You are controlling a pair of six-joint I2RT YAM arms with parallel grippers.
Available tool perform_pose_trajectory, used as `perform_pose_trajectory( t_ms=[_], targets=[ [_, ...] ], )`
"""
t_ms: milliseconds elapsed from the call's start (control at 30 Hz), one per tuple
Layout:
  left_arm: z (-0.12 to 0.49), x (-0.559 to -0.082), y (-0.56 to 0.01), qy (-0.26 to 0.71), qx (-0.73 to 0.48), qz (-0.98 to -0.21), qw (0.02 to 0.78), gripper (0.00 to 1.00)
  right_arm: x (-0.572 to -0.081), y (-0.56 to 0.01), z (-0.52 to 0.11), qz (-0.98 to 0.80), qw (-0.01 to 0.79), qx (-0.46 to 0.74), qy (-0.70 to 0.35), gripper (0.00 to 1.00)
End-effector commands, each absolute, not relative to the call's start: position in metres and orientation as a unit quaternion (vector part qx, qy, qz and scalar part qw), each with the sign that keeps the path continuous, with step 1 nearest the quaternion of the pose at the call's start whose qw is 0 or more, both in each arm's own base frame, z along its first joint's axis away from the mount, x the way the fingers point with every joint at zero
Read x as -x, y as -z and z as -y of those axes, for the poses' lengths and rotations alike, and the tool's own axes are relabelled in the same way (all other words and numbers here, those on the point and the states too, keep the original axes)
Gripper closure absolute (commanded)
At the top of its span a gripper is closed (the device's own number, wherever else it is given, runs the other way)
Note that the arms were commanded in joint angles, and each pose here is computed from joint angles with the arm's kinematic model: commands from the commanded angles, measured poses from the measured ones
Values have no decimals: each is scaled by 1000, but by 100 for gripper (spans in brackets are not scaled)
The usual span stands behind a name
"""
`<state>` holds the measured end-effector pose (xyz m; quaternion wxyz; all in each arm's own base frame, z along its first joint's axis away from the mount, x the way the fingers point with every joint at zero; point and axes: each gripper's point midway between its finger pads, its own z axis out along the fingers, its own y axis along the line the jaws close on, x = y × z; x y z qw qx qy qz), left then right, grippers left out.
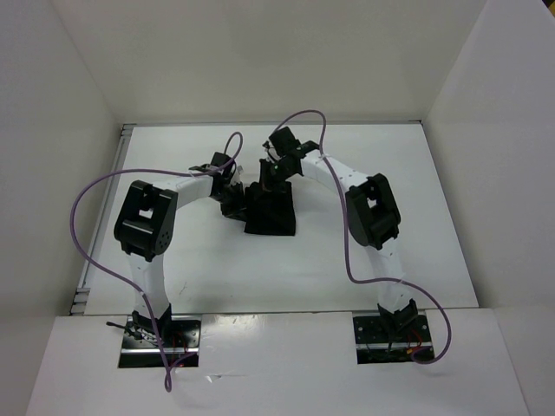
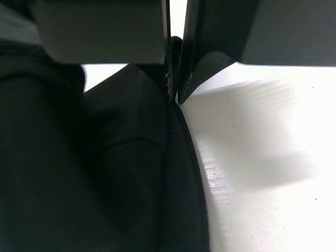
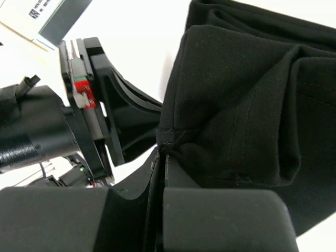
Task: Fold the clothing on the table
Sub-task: Fold the skirt
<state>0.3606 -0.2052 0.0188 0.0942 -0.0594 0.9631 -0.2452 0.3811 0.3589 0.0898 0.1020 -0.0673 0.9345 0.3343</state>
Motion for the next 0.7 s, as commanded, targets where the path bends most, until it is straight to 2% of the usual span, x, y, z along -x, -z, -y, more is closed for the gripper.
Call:
perform_pose_trajectory(
  t_ms=[0, 167, 200, 267, 367, 433, 467, 533, 600, 667],
  targets=[
    [204, -350, -17, 241, 59, -965, 86, 85, -387, -101, -385, -923, 123, 80, -357, 100],
    [204, -351, -21, 243, 58, -964, 90, 85, -378, -95, -401, -922, 115, 96, -358, 100],
    [204, -351, -21, 242, 54, -964, 91, 85, -378, -90, -401, -923, 112, 95, -356, 96],
    [203, -349, -20, 241, 54, -965, 87, 85, -371, -90, -406, -921, 99, 101, -363, 75],
    [190, -354, -32, 227, 56, -968, 97, 85, -365, -116, -415, -902, 97, 115, -404, 68],
    [167, -364, -51, 209, 64, -967, 132, 85, -362, -163, -420, -880, 122, 125, -441, 62],
    [158, -362, -56, 195, 73, -969, 135, 83, -360, -183, -419, -868, 124, 129, -463, 53],
    [137, -370, -80, 152, 75, -970, 172, 82, -351, -219, -413, -857, 144, 129, -478, 53],
    [127, -379, -101, 128, 67, -969, 200, 80, -349, -221, -399, -865, 156, 115, -463, 52],
    [121, -379, -121, 114, 57, -968, 218, 80, -344, -232, -389, -867, 175, 109, -454, 58]
  ],
)
